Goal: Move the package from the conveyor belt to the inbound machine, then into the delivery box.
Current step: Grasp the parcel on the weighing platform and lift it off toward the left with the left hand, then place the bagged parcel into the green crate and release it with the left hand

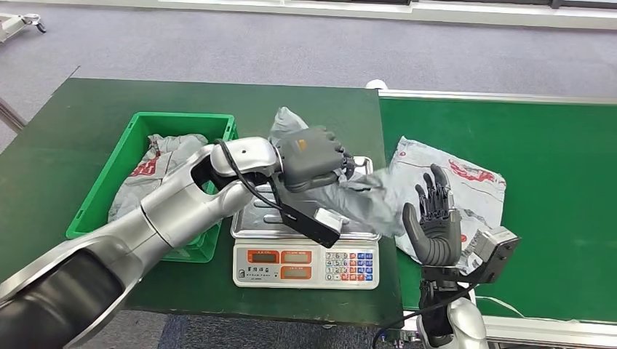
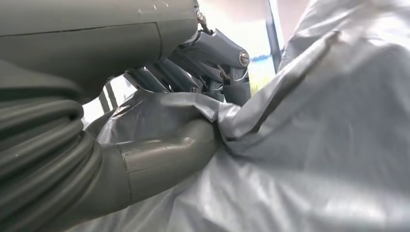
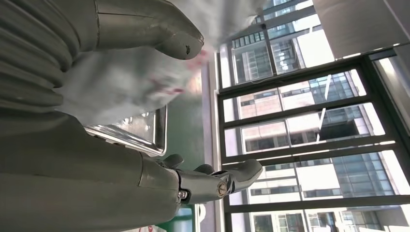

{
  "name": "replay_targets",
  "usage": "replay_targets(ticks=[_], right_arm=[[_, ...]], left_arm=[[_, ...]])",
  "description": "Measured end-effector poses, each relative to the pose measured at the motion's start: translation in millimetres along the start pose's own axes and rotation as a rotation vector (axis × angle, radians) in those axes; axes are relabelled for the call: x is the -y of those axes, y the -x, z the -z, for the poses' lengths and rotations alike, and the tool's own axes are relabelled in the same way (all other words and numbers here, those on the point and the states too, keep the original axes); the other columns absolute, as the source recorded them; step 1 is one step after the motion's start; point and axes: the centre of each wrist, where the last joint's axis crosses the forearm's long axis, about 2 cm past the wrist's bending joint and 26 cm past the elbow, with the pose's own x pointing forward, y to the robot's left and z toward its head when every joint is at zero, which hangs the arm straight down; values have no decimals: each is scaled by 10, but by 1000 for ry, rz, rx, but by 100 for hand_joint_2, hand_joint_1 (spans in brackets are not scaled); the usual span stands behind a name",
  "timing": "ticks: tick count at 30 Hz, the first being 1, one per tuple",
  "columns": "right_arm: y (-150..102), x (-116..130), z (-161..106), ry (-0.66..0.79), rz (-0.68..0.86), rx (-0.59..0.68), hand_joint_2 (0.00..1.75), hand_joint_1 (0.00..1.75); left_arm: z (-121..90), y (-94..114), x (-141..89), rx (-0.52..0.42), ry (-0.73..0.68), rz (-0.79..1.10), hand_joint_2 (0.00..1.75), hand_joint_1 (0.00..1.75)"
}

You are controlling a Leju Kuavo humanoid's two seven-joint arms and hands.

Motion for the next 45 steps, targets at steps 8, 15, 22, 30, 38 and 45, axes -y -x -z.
replay_targets(ticks=[8, 15, 22, 30, 38, 45], right_arm=[[1, 2, -5, 0, -1, -1, 175, 0], [-2, 3, -53, -1, -8, -4, 175, 0], [-8, 0, -39, -6, -10, -1, 175, 0], [-14, 5, -56, -13, -16, -4, 175, 0], [-17, 2, -58, -20, -24, -7, 175, 0], [-22, 0, -60, -22, -30, -8, 175, 0]], left_arm=[[-52, -64, -194, 30, -50, 52, 175, 175], [-86, -61, -225, 28, -63, 77, 175, 175], [-103, -25, -221, -31, -58, 162, 175, 175], [-383, 480, -34, -275, -72, 224, 175, 175], [-716, 883, 105, -490, -67, 163, 175, 175], [-793, 966, 151, -544, -59, 132, 175, 175]])
